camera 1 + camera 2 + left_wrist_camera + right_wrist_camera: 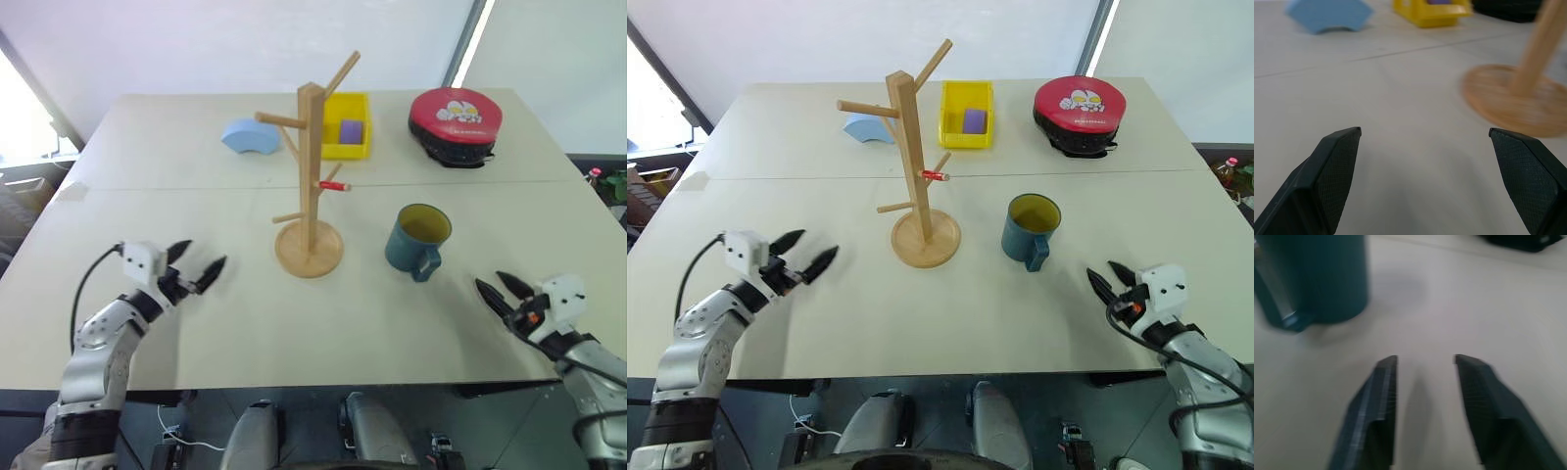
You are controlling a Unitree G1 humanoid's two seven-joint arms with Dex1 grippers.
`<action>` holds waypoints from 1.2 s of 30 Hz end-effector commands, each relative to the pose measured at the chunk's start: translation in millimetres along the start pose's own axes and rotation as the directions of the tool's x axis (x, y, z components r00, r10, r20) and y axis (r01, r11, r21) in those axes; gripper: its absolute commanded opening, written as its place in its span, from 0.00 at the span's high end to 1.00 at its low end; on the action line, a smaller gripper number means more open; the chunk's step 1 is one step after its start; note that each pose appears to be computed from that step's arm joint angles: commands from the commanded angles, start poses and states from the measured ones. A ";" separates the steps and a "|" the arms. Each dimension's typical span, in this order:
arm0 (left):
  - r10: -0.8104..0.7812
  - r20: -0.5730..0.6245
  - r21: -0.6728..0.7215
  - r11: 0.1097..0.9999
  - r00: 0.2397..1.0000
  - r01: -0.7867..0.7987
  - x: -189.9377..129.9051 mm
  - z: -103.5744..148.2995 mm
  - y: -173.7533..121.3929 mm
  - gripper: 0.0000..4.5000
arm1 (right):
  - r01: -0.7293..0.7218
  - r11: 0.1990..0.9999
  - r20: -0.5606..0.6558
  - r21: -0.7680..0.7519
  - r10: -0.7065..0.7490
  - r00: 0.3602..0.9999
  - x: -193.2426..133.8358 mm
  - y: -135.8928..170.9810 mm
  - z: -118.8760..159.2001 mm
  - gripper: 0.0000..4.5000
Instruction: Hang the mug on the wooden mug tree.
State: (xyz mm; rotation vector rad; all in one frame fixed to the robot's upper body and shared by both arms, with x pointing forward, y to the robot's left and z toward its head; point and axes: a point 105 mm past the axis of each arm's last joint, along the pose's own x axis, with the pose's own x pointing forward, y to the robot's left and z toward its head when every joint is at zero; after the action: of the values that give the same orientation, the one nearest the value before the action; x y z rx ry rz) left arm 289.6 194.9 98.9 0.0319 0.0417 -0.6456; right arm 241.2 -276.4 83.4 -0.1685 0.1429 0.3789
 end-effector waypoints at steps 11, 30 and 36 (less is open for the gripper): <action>-0.456 0.019 0.093 0.887 0.890 0.453 29.8 24.9 -102.3 0.00 | -0.106 0.993 0.135 -0.054 0.113 0.984 39.5 63.5 36.3 0.98; -0.467 0.012 0.115 0.879 0.884 0.463 34.3 26.6 -109.5 0.00 | 0.138 0.990 0.169 -0.001 -0.136 0.976 40.6 20.2 25.8 0.98; -0.465 0.020 0.121 0.880 0.885 0.459 36.6 28.5 -108.7 0.00 | 0.187 0.982 0.146 0.030 -0.190 0.971 38.9 11.7 17.6 0.98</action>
State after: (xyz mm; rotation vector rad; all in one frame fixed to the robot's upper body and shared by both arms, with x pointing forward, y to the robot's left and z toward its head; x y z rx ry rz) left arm 253.6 86.5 115.2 0.0982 0.0077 -1.1265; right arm 275.2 -243.3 84.7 -0.1468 0.0166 0.2229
